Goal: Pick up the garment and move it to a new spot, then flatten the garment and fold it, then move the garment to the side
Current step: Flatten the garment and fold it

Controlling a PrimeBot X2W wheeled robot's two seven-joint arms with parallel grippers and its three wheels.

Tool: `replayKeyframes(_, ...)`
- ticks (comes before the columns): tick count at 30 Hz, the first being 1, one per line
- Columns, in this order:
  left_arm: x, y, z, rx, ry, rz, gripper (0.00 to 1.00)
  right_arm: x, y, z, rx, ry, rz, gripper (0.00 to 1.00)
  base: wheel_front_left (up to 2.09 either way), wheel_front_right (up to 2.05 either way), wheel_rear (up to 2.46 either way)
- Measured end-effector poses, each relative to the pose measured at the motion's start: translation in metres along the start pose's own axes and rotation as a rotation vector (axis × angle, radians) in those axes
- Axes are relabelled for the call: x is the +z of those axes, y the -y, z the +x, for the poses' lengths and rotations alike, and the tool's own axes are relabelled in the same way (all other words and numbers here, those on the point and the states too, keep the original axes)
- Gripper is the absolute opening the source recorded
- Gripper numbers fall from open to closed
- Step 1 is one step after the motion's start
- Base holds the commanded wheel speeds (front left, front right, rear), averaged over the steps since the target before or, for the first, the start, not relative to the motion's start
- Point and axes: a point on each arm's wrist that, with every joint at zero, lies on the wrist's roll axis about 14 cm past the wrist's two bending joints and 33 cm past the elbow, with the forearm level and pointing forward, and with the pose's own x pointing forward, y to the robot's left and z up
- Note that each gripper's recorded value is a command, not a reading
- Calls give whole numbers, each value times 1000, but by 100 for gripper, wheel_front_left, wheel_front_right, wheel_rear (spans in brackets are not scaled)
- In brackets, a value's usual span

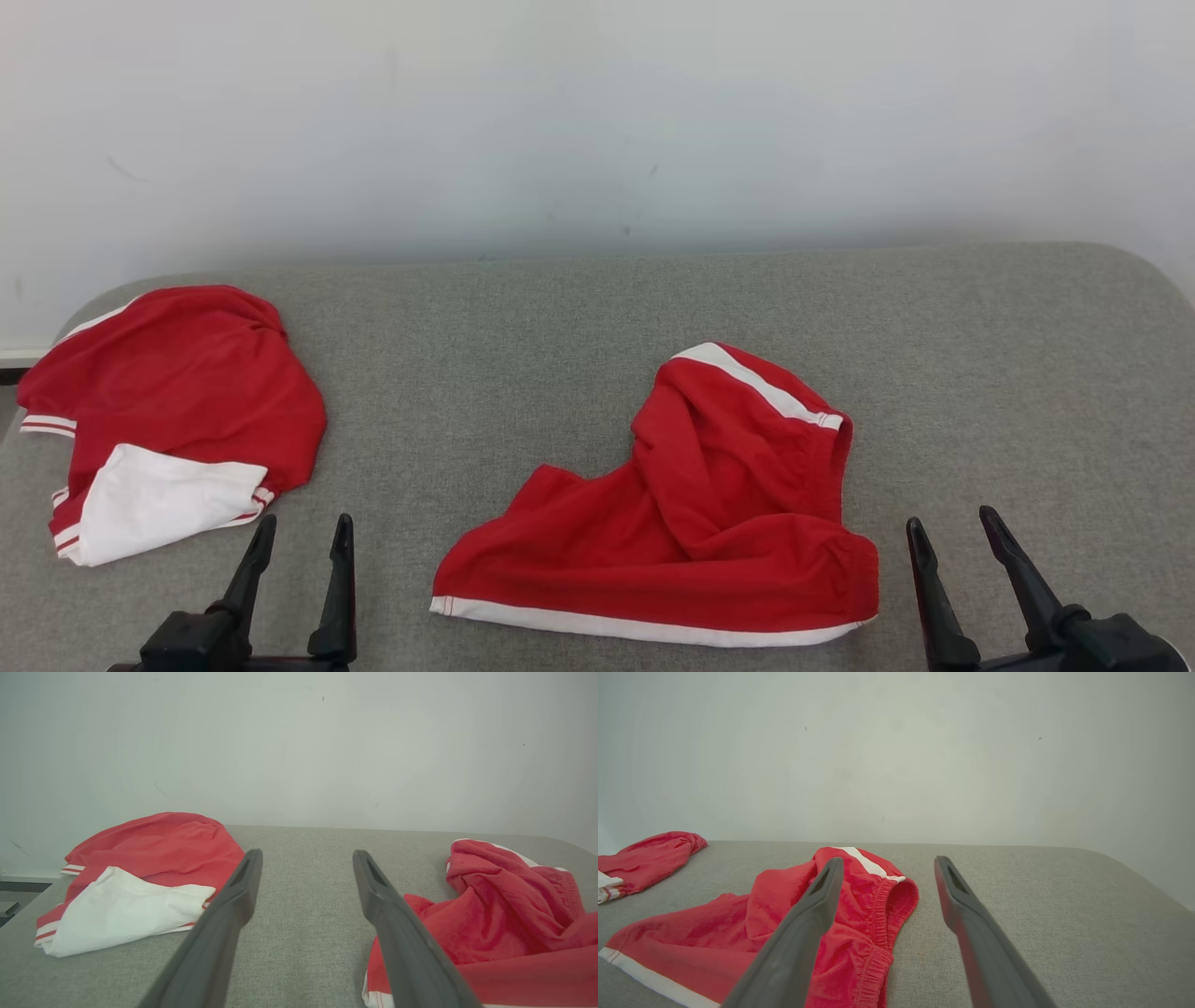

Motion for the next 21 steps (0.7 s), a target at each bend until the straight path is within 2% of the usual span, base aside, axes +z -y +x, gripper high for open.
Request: replayKeyframes(21,-7,0,-5,0,-22,-4,100,-3,1,-3,-3,-10,-8,100,0,0,0)
